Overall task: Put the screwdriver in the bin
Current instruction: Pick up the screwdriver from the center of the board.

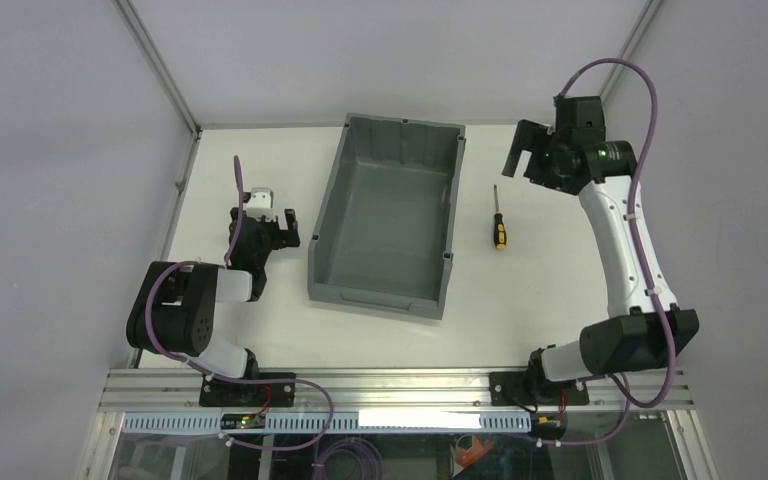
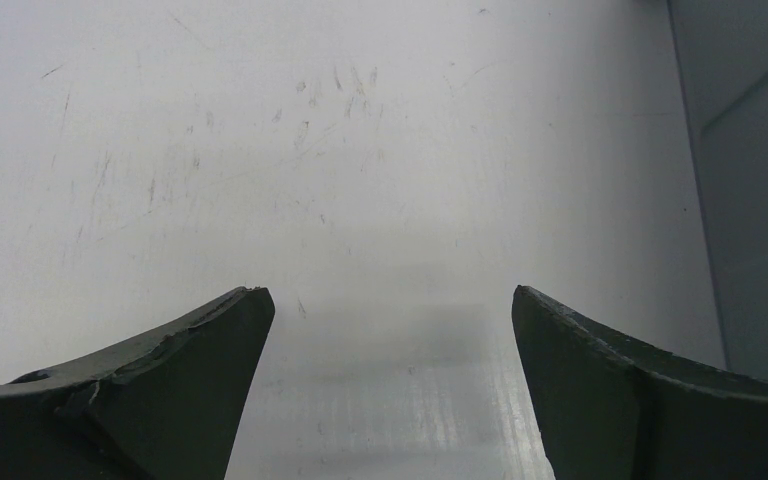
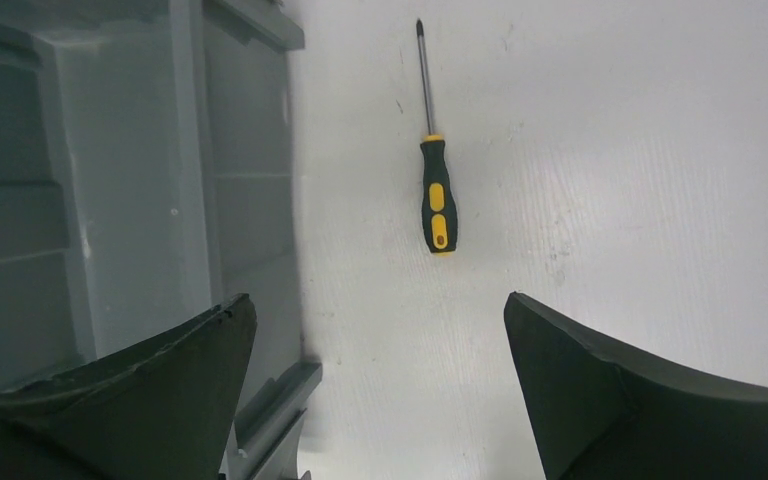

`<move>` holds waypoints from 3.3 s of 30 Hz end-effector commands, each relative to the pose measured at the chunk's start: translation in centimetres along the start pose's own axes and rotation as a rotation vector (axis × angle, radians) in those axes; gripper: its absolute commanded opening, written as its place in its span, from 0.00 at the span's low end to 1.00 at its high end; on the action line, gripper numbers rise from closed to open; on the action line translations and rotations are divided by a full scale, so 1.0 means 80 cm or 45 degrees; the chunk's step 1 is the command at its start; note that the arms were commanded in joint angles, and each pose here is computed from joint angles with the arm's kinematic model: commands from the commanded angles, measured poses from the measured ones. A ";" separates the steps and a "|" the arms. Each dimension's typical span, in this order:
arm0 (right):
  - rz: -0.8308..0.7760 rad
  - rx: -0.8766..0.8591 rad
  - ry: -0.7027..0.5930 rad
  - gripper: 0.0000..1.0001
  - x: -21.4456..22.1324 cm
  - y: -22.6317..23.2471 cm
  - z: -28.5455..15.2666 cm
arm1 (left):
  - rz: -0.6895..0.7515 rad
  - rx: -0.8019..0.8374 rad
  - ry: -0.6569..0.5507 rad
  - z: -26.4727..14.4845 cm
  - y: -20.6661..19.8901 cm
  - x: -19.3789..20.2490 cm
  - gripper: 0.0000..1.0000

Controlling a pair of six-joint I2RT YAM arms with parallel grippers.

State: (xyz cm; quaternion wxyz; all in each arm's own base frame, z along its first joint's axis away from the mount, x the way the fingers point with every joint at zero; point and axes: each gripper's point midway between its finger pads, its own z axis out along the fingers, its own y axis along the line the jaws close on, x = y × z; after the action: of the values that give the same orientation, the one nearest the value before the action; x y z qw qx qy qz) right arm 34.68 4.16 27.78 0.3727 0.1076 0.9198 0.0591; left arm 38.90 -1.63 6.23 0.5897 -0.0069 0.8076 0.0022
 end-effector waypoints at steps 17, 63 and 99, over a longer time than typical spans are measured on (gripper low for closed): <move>0.022 0.107 0.402 0.98 0.086 -0.018 0.111 | -0.020 0.009 -0.072 -0.001 0.001 -0.022 0.99; -0.060 0.354 0.697 0.50 0.192 -0.061 0.241 | -0.019 0.009 -0.073 -0.001 0.001 -0.023 0.99; -0.086 0.302 0.474 0.00 0.102 -0.036 0.145 | -0.019 0.010 -0.073 -0.001 0.001 -0.023 0.99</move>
State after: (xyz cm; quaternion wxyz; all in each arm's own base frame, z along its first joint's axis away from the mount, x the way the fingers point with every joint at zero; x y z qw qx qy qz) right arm 35.84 3.66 8.57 0.1267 0.1091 0.9849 -0.0443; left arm 38.90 -1.63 6.23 0.5897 -0.0069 0.8076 0.0022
